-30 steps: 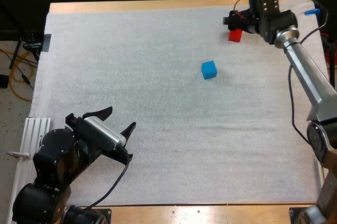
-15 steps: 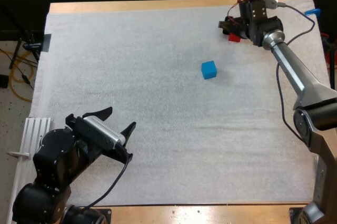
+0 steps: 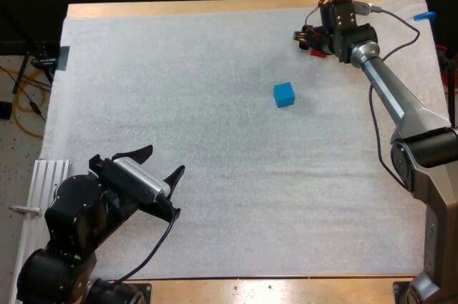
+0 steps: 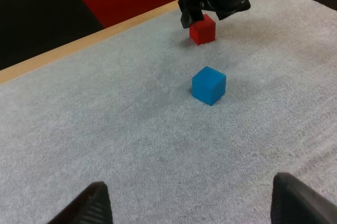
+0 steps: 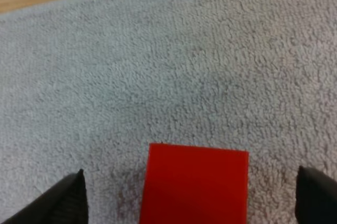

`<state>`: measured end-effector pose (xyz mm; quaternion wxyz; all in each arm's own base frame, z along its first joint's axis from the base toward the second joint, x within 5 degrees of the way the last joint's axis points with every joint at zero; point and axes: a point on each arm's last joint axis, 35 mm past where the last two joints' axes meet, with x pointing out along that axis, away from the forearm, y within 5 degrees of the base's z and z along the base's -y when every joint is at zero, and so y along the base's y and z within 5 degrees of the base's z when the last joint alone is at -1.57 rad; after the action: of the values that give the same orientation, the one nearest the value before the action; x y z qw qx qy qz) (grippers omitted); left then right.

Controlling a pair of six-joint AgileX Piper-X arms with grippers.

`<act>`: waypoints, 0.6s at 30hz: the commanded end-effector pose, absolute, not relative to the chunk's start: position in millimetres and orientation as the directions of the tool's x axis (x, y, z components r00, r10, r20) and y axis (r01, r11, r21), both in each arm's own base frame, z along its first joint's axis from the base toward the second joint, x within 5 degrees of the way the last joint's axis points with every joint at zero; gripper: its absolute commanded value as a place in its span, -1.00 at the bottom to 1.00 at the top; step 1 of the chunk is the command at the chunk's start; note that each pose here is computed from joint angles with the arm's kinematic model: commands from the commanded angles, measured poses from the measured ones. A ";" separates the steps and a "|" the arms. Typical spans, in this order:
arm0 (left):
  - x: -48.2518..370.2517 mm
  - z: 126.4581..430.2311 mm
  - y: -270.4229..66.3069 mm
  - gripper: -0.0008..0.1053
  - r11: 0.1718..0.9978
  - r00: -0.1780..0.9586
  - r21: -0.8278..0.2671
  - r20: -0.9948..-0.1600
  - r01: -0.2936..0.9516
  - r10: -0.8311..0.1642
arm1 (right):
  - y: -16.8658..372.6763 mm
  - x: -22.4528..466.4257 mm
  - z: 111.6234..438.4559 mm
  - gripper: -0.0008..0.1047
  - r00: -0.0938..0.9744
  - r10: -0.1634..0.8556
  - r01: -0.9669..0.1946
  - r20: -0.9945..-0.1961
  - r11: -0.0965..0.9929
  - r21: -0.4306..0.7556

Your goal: Stack red cube on blue cube

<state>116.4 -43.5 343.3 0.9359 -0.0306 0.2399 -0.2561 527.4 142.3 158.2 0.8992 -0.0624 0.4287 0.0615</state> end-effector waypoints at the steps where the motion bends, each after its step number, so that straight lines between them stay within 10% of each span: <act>1: 115.4 347.2 -43.8 0.20 0.865 0.759 -0.187 -0.419 0.466 -0.499 | 143.3 528.9 165.1 0.43 0.635 0.081 -0.173 -0.768 0.984 -0.039; 9: 115.4 347.2 -43.8 0.20 0.865 0.759 -0.187 -0.419 0.466 -0.499 | 143.7 526.9 159.5 -0.26 0.606 0.099 -0.190 -0.789 0.982 -0.023; 18: 115.4 347.2 -43.8 0.20 0.865 0.759 -0.187 -0.419 0.466 -0.499 | 144.1 525.5 177.9 -0.27 0.628 0.129 -0.260 -0.768 0.964 -0.050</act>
<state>116.4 -43.5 343.3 0.9359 -0.0306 0.2399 -0.2561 525.6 144.1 161.1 0.8926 -0.0774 0.4321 0.1023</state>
